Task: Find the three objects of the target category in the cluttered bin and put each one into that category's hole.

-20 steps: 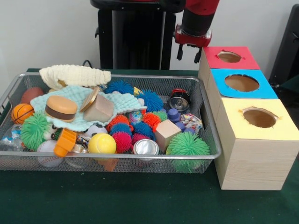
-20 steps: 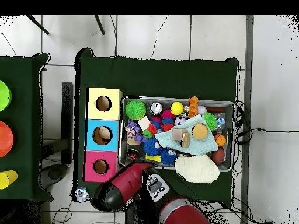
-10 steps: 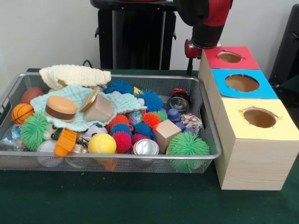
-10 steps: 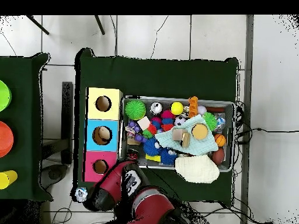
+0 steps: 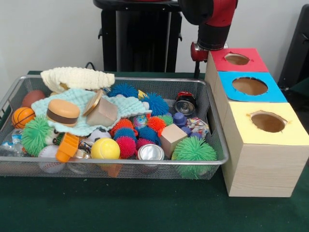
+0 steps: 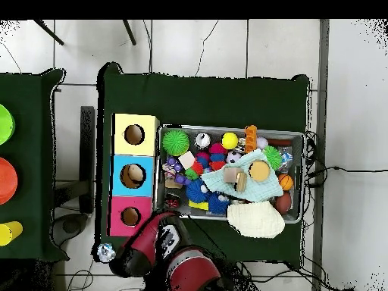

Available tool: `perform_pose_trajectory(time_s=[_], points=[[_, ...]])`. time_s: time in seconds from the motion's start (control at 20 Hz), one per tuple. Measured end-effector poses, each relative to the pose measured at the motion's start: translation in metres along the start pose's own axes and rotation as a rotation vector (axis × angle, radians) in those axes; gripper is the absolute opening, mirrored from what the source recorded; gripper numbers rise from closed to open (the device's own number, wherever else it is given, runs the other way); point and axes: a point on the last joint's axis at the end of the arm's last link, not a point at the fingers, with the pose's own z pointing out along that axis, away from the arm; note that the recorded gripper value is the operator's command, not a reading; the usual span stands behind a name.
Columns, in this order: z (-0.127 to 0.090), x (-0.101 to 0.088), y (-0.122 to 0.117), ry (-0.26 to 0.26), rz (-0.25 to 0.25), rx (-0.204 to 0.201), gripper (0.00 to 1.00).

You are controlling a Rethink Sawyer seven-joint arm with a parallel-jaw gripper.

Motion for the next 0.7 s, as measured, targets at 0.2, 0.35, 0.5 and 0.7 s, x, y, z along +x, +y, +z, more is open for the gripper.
perform_pose_trajectory(time_s=[0.2,0.35,0.5,0.7], points=[[0.001,0.0004,-0.0001,-0.022,0.0,-0.014,1.0],[0.0017,0.0009,-0.0004,-0.038,-0.001,-0.023,1.0],[0.0021,0.0011,-0.0009,-0.047,-0.001,-0.028,1.0],[0.0024,0.0013,-0.0011,-0.051,0.001,-0.034,1.0]])
